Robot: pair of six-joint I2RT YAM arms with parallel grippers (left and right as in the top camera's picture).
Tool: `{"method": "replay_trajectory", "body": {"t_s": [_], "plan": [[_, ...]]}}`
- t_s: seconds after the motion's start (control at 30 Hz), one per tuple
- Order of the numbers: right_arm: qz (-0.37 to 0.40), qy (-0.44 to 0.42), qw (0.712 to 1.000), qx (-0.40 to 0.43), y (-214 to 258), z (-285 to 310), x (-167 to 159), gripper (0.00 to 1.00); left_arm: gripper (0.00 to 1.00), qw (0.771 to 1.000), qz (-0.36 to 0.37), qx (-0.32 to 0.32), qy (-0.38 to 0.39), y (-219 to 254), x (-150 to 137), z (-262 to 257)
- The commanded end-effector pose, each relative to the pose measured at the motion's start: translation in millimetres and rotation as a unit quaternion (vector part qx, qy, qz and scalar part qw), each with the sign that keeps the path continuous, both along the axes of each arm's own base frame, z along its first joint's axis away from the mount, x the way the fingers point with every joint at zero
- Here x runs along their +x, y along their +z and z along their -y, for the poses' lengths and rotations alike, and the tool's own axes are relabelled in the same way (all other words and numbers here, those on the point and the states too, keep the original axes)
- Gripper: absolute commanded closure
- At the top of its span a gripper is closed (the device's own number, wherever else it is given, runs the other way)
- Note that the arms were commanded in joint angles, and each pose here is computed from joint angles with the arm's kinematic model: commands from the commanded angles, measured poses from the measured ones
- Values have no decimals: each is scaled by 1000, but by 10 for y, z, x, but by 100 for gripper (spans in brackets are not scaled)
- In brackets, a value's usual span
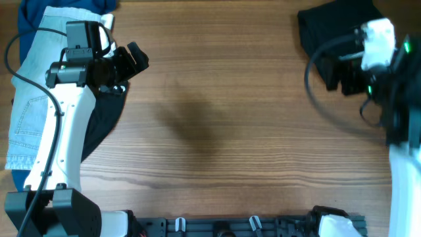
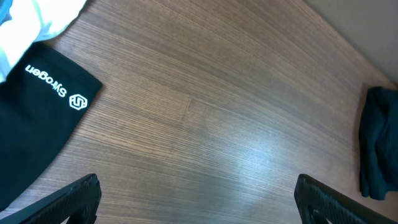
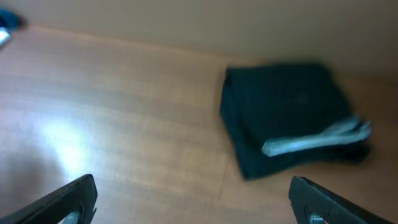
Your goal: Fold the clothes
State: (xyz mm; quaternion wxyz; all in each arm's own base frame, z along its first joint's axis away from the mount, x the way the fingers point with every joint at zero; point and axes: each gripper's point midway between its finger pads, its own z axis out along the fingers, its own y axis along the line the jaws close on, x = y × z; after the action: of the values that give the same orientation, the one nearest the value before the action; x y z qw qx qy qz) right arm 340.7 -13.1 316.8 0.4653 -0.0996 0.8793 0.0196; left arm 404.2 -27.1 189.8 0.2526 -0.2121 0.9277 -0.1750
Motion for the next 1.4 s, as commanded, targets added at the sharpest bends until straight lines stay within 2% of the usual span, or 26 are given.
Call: {"method": "replay_trajectory", "body": {"t_s": [0.0, 0.07, 0.17, 0.33, 0.47, 0.6, 0.67, 1.13, 1.23, 1.37], "plan": [[109, -15, 994, 6, 143, -63, -335, 0, 0, 1000, 11, 0, -4, 74, 21, -3], [192, -31, 980, 52, 61, -100, -413, 0, 0, 1000, 11, 0, -4, 74, 21, -3], [257, 49, 961, 86, -328, -391, -508, 0, 0, 1000, 11, 0, -4, 74, 21, -3], [279, 43, 954, 105, -1075, -497, -764, 0, 0, 1000, 11, 0, -4, 74, 20, -3], [290, -32, 949, 118, -1315, -318, -856, 0, 0, 1000, 11, 0, -4, 74, 21, -3], [268, -39, 956, 113, -1486, -302, -927, 0, 0, 1000, 11, 0, -4, 74, 20, -3], [293, -37, 949, 110, -1372, -298, -953, 0, 0, 1000, 11, 0, -4, 74, 21, -3], [290, -38, 950, 111, -1385, -297, -952, 0, 0, 1000, 11, 0, -4, 74, 21, -3], [290, -38, 950, 111, -1385, -297, -952, 0, 0, 999, 14, 39, 0, 53, 30, -120], [290, -38, 950, 111, -1385, -297, -952, 0, 0, 999, 8, 40, 0, 37, 8, -125]]}}
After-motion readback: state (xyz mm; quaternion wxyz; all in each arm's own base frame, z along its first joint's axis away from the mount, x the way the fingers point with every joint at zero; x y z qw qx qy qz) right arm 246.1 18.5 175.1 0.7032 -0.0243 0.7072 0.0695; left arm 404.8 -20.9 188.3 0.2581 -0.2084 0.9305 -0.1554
